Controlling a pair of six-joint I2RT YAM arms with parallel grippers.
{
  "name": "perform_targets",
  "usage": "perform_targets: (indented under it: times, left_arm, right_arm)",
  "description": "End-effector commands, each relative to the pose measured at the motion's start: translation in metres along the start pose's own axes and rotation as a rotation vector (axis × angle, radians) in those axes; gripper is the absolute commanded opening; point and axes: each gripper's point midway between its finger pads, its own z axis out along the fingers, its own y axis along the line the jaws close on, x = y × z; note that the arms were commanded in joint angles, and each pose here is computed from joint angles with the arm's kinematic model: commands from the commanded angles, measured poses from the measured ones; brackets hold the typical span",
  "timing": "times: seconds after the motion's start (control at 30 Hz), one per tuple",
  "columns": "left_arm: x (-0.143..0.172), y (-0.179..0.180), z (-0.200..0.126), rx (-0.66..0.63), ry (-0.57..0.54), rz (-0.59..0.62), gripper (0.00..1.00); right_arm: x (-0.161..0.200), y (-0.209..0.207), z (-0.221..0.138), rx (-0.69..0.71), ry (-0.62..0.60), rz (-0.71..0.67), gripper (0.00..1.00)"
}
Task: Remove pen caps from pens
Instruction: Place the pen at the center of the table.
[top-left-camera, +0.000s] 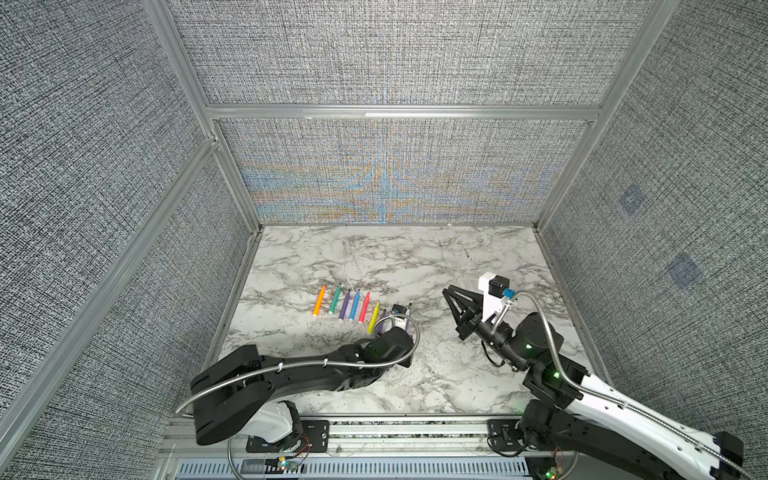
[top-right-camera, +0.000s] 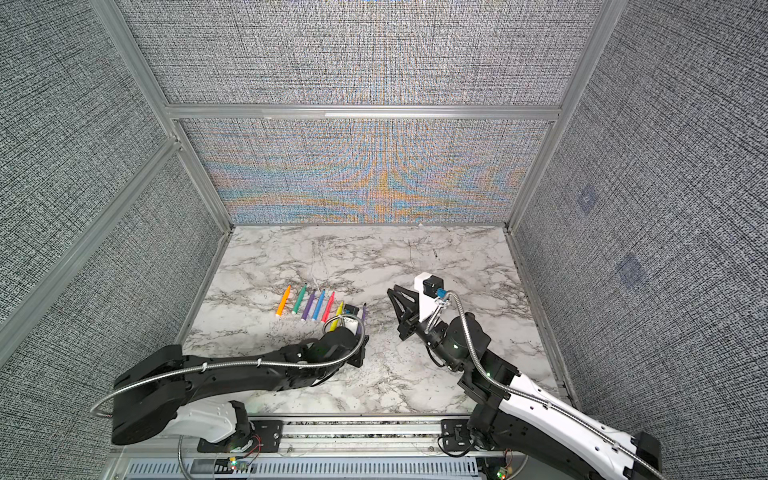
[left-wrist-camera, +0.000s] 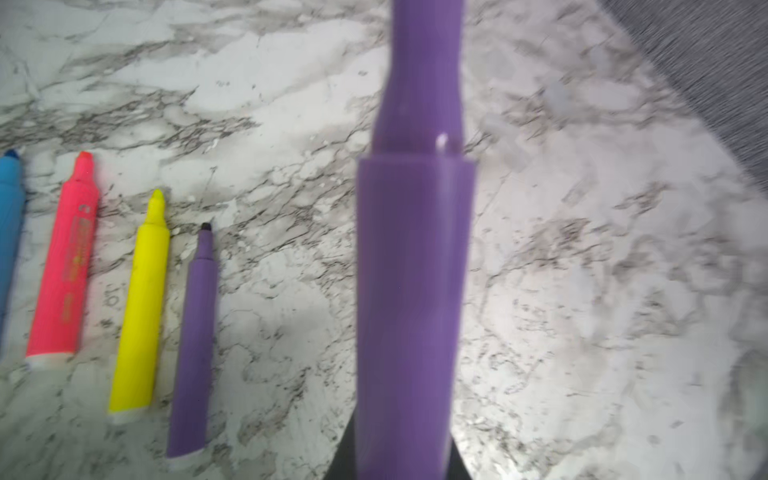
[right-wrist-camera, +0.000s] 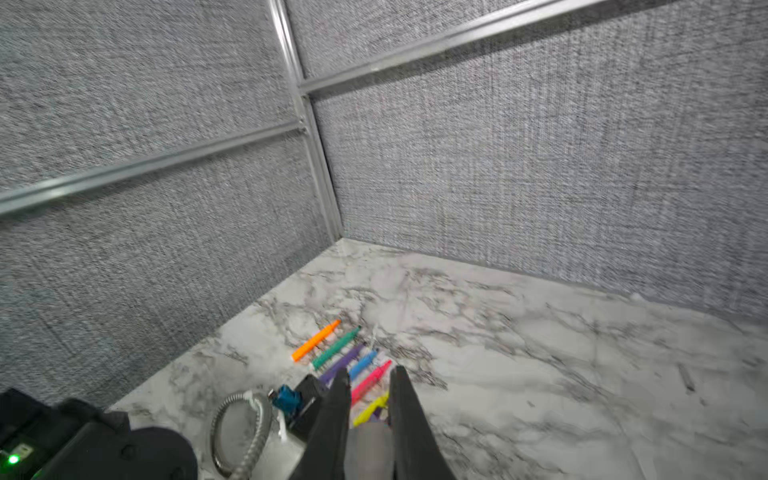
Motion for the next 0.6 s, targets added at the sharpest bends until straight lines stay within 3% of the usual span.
perform_targets:
  times: [0.0,0.23,0.37,0.57]
  left_arm:
    - [0.031,0.032,0.009,-0.148,0.195,0.102,0.00]
    - [0.042,0.039,0.032,-0.193,0.329,0.128,0.02]
    - [0.047,0.044,0.042,-0.209,0.373,0.125,0.06]
    - [0.055,0.047,0.047,-0.221,0.407,0.119,0.21]
  right_arm:
    - [0.007,-0.028,-0.012,0.139,0.027,-0.052,0.00]
    - [0.000,-0.063,-0.046,0.294,-0.008,-0.054,0.00]
    - [-0.001,-0.069,-0.054,0.311,-0.031,-0.045,0.00]
    - [0.003,-0.072,-0.055,0.330,-0.024,-0.053,0.00]
